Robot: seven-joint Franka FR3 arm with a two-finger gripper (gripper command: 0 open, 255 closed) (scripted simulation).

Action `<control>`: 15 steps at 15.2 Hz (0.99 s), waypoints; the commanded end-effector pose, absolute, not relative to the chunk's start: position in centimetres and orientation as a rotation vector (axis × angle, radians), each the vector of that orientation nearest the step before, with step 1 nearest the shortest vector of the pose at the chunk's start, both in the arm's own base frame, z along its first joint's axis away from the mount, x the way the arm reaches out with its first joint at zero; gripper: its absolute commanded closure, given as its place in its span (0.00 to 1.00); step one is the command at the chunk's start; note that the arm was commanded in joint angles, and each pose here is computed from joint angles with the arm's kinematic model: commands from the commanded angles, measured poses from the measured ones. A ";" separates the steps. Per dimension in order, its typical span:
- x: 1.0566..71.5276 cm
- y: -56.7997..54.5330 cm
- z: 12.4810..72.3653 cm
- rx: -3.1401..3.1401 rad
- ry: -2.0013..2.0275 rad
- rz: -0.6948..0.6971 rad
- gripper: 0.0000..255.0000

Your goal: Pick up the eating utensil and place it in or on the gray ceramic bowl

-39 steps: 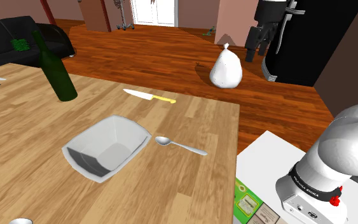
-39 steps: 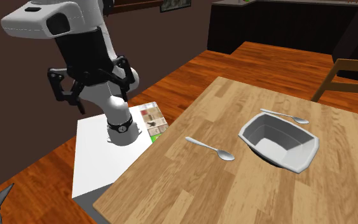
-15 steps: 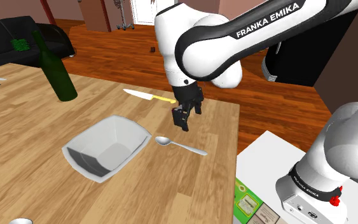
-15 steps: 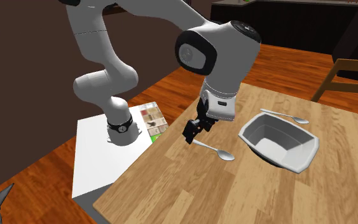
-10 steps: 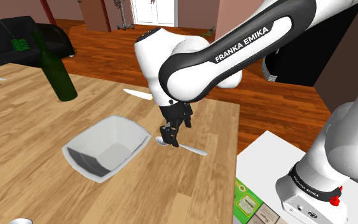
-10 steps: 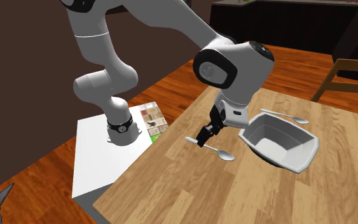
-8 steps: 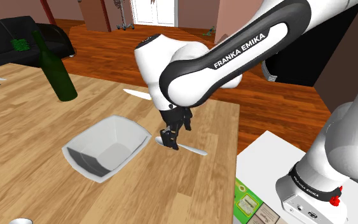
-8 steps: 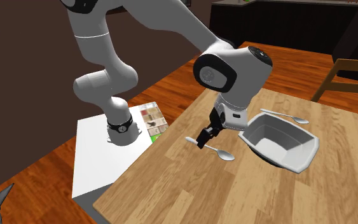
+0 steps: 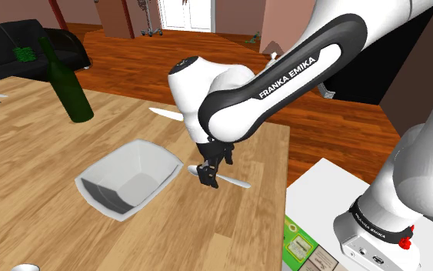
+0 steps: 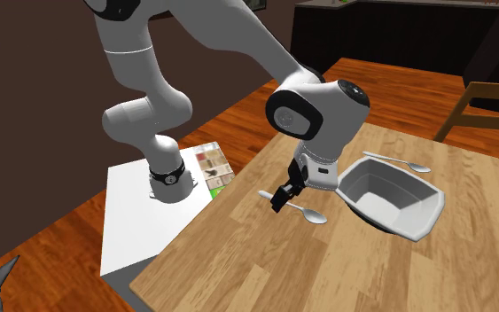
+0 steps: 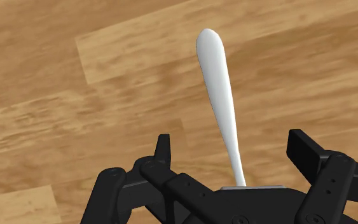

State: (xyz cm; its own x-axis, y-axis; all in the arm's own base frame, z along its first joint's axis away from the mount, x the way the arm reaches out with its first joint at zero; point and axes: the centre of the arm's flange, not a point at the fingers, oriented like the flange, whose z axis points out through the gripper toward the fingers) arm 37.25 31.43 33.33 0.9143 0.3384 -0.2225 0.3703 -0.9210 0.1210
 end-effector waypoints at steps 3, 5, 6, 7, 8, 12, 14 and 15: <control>37.3 31.4 33.3 2.916 0.543 -0.296 0.00; 37.3 31.4 33.3 2.916 0.543 -0.296 1.00; 37.3 31.4 33.3 2.916 0.543 -0.296 1.00; 37.3 31.4 33.3 2.916 0.543 -0.296 1.00; 37.3 31.4 33.3 2.916 0.543 -0.296 1.00; 37.3 31.4 33.3 2.916 0.543 -0.296 1.00; 37.3 31.4 33.3 2.916 0.543 -0.296 1.00; 37.2 31.4 33.8 2.916 0.543 -0.296 1.00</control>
State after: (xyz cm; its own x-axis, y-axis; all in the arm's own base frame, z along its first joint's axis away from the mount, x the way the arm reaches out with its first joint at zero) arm 37.23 31.44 33.54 0.9143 0.3384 -0.2224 0.3703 -0.9210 0.1209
